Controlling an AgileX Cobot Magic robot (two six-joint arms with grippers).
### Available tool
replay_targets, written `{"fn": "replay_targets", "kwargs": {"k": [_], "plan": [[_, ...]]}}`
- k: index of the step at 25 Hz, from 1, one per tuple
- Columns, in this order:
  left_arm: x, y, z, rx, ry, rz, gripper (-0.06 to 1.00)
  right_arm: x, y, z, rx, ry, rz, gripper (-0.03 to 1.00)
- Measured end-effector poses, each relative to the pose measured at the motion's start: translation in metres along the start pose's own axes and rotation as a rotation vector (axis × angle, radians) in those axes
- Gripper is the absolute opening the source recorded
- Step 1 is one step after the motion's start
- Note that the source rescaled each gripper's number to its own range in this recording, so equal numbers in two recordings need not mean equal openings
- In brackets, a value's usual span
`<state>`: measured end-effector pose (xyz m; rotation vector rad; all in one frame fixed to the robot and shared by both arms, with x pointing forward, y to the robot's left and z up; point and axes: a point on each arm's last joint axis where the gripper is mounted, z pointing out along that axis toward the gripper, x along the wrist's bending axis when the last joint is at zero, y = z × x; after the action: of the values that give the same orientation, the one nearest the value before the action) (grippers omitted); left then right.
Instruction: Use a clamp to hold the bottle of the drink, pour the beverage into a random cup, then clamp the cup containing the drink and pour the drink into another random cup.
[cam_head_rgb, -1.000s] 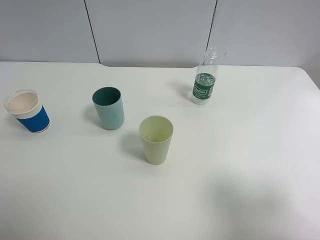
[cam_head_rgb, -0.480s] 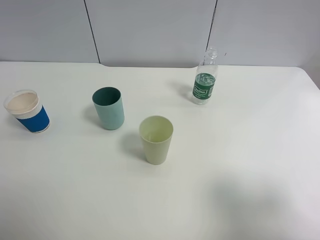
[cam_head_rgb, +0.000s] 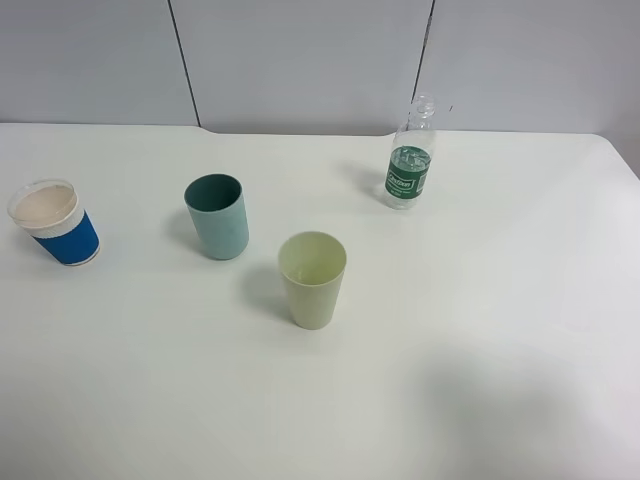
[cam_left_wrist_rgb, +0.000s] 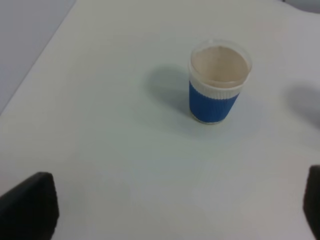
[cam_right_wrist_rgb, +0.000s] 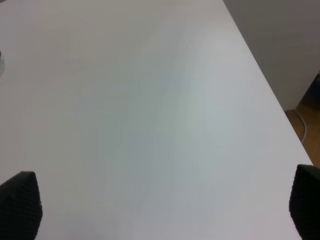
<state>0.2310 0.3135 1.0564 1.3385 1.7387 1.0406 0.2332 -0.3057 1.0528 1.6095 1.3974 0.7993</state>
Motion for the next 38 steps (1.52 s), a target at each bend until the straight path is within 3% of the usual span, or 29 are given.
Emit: {"fn": "replay_targets", "kwargs": {"k": [12,38], "plan": [[-0.0056,-0.0021,0.0012,0.014,-0.061,0.052,0.99,0.0000,0.0000,0.0000,0.000,0.000,0.000,1.00],[-0.0061,-0.0022,0.0012,0.015,-0.066,0.052,1.00,0.0000,0.0000,0.0000,0.000,0.000,0.000,1.00]]}}
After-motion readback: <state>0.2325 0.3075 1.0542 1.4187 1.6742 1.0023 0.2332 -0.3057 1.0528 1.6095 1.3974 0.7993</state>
